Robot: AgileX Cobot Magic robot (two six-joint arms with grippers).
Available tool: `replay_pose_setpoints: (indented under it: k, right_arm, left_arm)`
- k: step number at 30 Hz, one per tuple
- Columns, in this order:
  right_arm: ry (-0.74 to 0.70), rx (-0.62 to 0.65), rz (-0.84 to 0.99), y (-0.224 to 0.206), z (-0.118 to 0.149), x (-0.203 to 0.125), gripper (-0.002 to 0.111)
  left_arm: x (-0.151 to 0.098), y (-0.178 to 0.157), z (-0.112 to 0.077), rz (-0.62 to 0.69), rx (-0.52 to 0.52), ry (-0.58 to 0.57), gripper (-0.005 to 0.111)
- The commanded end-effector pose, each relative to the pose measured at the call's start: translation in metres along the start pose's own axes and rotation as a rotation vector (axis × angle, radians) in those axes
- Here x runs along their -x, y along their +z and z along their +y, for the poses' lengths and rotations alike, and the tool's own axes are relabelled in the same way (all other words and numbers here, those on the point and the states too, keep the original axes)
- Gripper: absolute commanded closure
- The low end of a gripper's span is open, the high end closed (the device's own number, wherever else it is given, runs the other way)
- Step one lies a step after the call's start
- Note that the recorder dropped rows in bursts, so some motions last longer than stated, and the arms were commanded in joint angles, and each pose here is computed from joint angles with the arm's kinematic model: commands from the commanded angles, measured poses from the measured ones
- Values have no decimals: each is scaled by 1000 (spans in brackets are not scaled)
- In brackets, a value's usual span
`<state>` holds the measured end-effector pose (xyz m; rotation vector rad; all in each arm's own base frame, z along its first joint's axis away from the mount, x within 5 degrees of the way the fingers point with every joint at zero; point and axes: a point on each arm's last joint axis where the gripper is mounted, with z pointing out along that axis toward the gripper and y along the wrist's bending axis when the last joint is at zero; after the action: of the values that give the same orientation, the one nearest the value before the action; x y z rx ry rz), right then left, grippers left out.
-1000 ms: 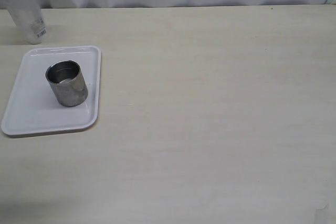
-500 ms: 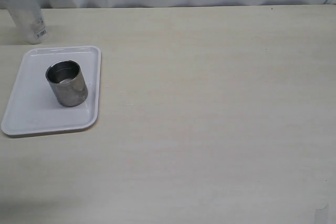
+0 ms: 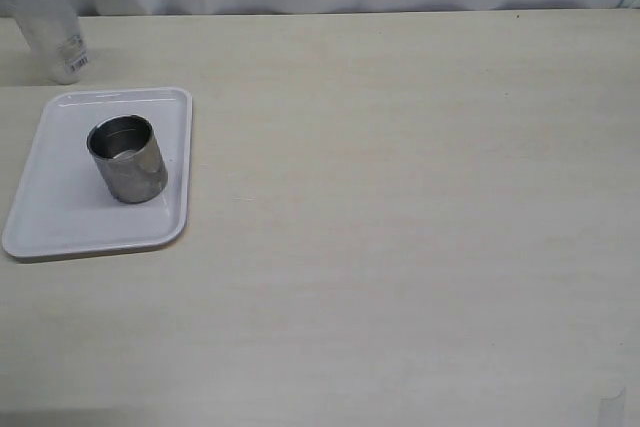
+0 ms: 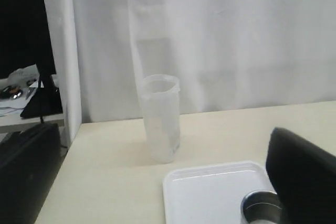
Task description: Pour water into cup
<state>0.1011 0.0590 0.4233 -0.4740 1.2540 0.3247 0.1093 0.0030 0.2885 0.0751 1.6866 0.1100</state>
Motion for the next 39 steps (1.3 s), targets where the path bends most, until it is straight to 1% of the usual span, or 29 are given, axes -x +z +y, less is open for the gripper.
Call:
replay_pose_setpoints:
  k: [1,9,13,23,24,25,39]
  right_arm:
    - [4,-11,1,0,-1,-1,104]
    - [7,-11,1,0,-1,-1,104]
    - [7,-11,1,0,-1,-1,104]
    - [5,-13,1,0,-1,-1,104]
    - [5,-13,1,0,-1,-1,104]
    - [5,-13,1,0,-1,-1,104]
    - [20,-12,3,0,-1,-1,104]
  left_arm:
    - [-7,-11,-2,-39,-13,-42,4]
    - [-30,-31,-5,-101,-9,-56,4]
    - [-47,-41,-7,-140,-5,-57,4]
    - [-84,-44,-11,-151,-4,-57,4]
    - [-85,-43,-11,-157,-4,-57,4]
    - [-82,-44,-10,-189,0,-57,4]
    - [-96,-42,-12,-28,-16,-54,4]
